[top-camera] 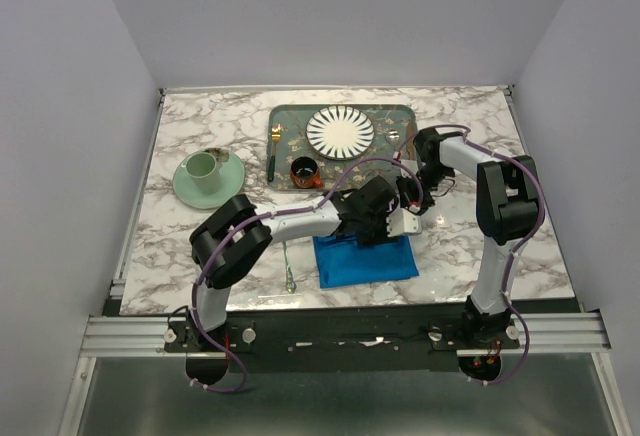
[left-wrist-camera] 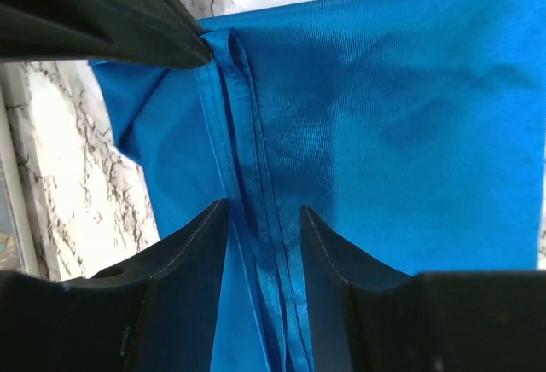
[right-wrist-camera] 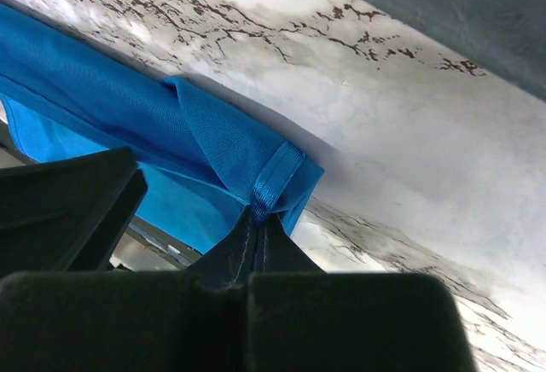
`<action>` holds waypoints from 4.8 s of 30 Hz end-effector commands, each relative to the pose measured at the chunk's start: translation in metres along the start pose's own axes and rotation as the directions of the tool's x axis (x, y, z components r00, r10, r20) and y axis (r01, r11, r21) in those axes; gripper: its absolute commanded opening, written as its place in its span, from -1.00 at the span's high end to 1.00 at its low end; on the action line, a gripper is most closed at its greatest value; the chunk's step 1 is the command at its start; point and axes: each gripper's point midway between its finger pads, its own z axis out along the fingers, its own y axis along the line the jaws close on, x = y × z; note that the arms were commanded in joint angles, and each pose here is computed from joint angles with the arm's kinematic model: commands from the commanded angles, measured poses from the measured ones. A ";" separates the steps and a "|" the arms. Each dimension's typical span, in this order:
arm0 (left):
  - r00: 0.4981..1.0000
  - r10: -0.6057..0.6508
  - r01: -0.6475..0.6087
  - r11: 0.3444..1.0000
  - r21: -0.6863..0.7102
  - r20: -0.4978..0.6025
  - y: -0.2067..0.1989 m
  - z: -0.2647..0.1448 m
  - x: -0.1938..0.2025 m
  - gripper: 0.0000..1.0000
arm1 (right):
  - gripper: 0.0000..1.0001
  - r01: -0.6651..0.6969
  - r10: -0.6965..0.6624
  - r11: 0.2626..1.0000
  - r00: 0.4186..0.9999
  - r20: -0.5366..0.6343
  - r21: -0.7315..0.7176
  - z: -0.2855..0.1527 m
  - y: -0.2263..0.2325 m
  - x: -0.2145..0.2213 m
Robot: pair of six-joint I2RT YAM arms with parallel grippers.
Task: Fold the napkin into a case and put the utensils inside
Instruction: Fold the lower triangle-folded napkin at the center of the board, then smooth out the 2/3-rectangle-folded napkin at the center of the board.
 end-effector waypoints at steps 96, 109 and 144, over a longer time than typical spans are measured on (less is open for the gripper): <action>0.998 0.034 -0.033 0.999 -0.024 0.052 0.021 0.038 -0.033 0.04 | 0.60 -0.239 0.266 0.940 0.960 0.086 -0.244 -0.016 0.002 0.034; 0.997 0.043 -0.042 0.999 -0.018 0.065 0.020 0.034 -0.036 0.65 | 0.48 -0.298 0.315 0.931 0.948 0.053 -0.212 0.008 -0.013 0.038; 0.992 0.022 -0.037 0.992 0.120 0.123 -0.009 0.015 -0.051 1.00 | 0.89 -0.329 0.333 0.941 0.942 0.042 -0.085 0.012 -0.020 0.030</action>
